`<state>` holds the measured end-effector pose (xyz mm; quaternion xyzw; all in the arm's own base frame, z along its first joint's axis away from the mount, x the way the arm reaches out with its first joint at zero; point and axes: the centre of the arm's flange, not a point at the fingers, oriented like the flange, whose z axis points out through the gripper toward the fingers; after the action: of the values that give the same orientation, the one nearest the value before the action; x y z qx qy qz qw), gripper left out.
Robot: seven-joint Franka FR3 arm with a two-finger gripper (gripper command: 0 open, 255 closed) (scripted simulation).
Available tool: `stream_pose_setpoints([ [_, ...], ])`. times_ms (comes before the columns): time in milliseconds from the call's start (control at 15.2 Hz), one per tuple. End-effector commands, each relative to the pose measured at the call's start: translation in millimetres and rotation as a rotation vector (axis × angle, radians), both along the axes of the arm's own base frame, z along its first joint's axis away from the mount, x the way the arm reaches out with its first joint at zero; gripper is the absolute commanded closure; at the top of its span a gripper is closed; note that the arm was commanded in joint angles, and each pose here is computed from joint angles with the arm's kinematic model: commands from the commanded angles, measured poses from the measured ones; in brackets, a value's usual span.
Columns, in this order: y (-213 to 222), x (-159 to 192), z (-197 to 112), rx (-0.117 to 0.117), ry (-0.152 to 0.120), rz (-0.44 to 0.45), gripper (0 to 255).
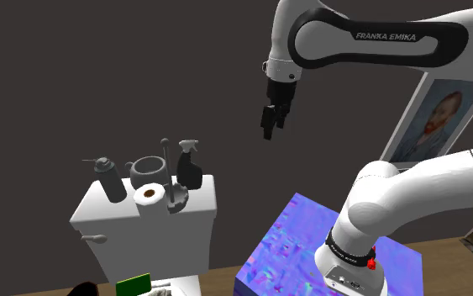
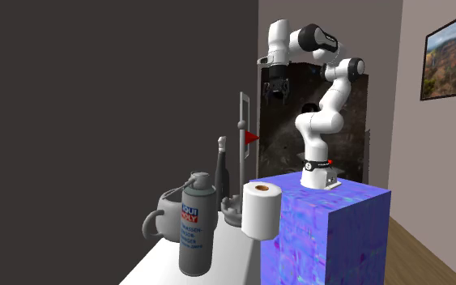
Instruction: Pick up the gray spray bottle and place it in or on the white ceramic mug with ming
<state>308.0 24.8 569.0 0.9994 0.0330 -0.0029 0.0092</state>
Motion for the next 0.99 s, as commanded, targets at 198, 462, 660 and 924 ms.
stream_pose_setpoints([
  [198, -11.5, 17.1, -29.7, 0.027, -0.053, 0.077, 0],
  [462, -23.4, 43.6, -68.3, 0.062, -0.123, 0.179, 0],
  [660, -29.6, 65.8, -96.2, 0.089, -0.175, 0.255, 0],
  [924, -33.9, 98.3, -131.6, 0.125, -0.245, 0.358, 0],
])
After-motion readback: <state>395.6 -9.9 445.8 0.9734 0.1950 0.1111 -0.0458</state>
